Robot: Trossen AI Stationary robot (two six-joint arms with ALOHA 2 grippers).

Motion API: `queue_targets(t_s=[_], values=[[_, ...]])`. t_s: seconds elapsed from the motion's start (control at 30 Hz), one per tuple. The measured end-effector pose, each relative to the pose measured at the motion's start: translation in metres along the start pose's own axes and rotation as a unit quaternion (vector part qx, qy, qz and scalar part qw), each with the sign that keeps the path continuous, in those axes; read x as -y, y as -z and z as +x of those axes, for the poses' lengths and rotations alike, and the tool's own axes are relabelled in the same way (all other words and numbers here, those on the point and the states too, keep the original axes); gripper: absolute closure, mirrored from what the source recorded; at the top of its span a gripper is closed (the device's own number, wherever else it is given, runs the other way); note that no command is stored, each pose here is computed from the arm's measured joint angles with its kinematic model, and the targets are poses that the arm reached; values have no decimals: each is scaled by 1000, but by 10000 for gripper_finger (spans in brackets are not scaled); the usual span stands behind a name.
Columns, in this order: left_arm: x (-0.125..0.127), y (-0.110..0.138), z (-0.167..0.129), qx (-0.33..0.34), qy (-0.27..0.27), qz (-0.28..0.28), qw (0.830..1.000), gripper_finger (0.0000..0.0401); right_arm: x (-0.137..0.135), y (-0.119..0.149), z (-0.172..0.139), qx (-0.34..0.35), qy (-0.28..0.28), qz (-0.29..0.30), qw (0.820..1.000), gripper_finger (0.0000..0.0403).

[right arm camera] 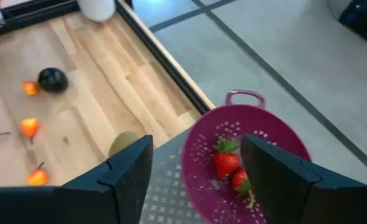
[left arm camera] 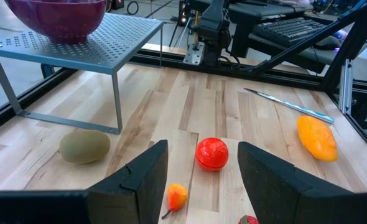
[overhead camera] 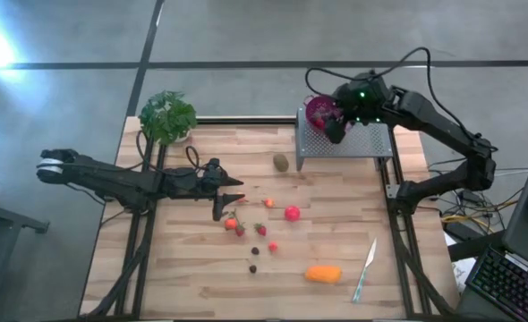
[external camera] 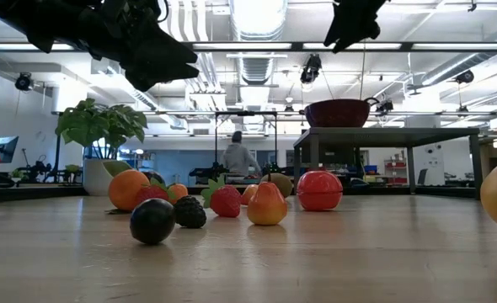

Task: Pick & Place Fruit
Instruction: Put the peach into the violet strainer bowl on the shelf

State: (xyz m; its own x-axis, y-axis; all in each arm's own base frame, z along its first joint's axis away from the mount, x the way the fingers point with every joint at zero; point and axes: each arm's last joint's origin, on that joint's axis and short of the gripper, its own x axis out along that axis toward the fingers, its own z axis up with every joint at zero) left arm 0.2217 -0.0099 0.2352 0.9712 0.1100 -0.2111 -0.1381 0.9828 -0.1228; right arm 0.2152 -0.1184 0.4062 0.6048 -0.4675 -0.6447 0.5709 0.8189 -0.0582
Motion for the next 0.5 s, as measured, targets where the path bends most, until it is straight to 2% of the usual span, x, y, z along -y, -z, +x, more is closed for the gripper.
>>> queue_targets(t_s=[0.23, 0.5], values=[[0, 0, 0, 0, 0, 0, 1000, 201, -31, 4, -4, -7, -47, -33, 998, 179], [0, 0, 0, 0, 0, 0, 1000, 201, -73, 13, -16, -20, -113, -52, 992, 159]])
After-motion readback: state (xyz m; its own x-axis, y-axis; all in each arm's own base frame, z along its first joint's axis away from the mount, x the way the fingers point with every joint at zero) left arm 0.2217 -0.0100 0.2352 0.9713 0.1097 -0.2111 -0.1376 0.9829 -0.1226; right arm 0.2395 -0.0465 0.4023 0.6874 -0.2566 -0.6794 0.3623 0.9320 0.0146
